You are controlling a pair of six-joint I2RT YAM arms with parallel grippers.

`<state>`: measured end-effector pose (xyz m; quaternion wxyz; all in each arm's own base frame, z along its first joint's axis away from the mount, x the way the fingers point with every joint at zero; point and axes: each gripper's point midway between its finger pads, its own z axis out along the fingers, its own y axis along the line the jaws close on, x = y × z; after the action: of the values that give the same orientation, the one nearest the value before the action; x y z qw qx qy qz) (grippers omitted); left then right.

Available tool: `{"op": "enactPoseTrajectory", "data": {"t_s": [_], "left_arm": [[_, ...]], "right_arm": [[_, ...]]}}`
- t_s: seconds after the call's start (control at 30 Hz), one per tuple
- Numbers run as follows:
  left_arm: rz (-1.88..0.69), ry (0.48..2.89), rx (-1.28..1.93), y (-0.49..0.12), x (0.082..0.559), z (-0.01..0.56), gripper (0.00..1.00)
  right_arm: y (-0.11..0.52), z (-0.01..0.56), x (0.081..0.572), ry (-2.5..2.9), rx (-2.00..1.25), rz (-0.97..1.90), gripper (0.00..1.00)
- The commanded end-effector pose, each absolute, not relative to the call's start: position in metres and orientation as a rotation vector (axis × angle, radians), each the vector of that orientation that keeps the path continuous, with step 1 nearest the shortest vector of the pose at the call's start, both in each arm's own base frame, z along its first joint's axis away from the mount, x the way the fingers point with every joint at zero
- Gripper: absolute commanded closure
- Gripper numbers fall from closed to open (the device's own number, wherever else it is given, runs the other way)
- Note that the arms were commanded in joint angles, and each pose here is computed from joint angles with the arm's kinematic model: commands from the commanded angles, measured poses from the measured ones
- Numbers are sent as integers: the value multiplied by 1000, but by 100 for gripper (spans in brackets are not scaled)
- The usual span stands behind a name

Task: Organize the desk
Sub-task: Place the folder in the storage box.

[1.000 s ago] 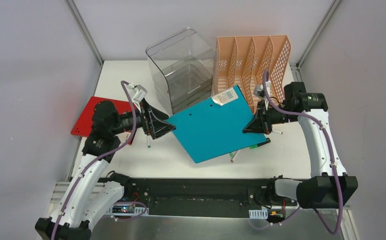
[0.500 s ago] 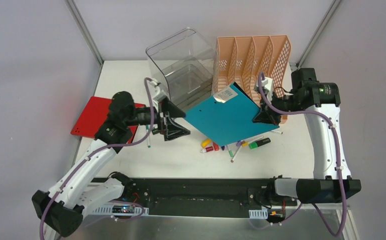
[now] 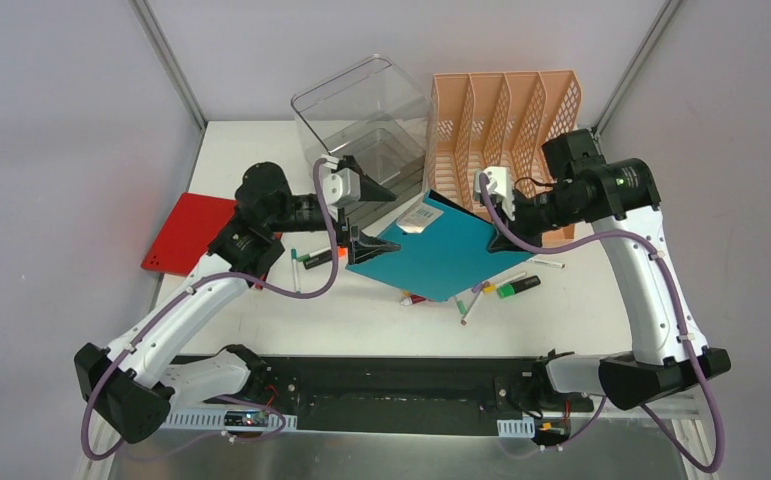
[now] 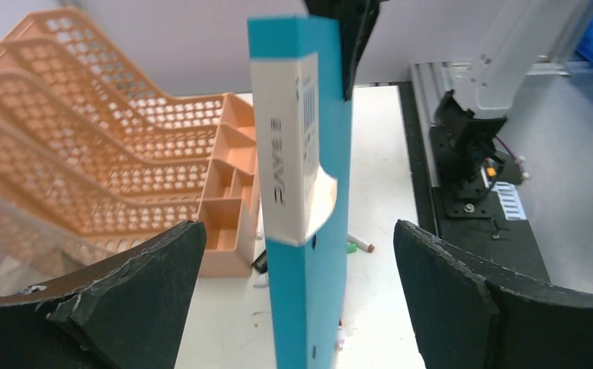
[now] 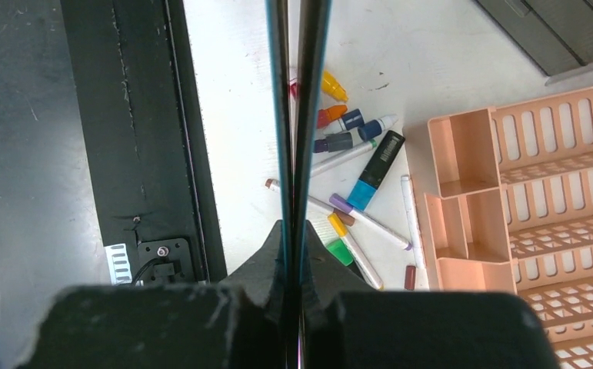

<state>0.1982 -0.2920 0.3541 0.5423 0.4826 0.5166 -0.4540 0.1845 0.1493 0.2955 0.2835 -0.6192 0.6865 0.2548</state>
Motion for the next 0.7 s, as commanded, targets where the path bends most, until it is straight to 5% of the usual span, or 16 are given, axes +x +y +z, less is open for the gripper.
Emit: {"op": "enactPoseTrajectory", "data": {"t_s": [0.0,0.17,0.43,0.57,0.67], "left_arm": [[-1156,1008,1316,-304,180,379,6],[-1281,1113,1322,-315,185,361,5],[-1296,1213,1307,-323,194,346,41],[-1265,1257,1329,-325,194,335,68],[-1247,1247,1340,-324,192,335,100]], "right_arm": [[146,303,143,1914,-1707,787,100],[151,308,143,1889,-1729,777,100],[154,307,145,1894,-1763,763,100],[154,306,146,1900,-1767,762,100],[154,305,147,1906,-1769,758,100]]}}
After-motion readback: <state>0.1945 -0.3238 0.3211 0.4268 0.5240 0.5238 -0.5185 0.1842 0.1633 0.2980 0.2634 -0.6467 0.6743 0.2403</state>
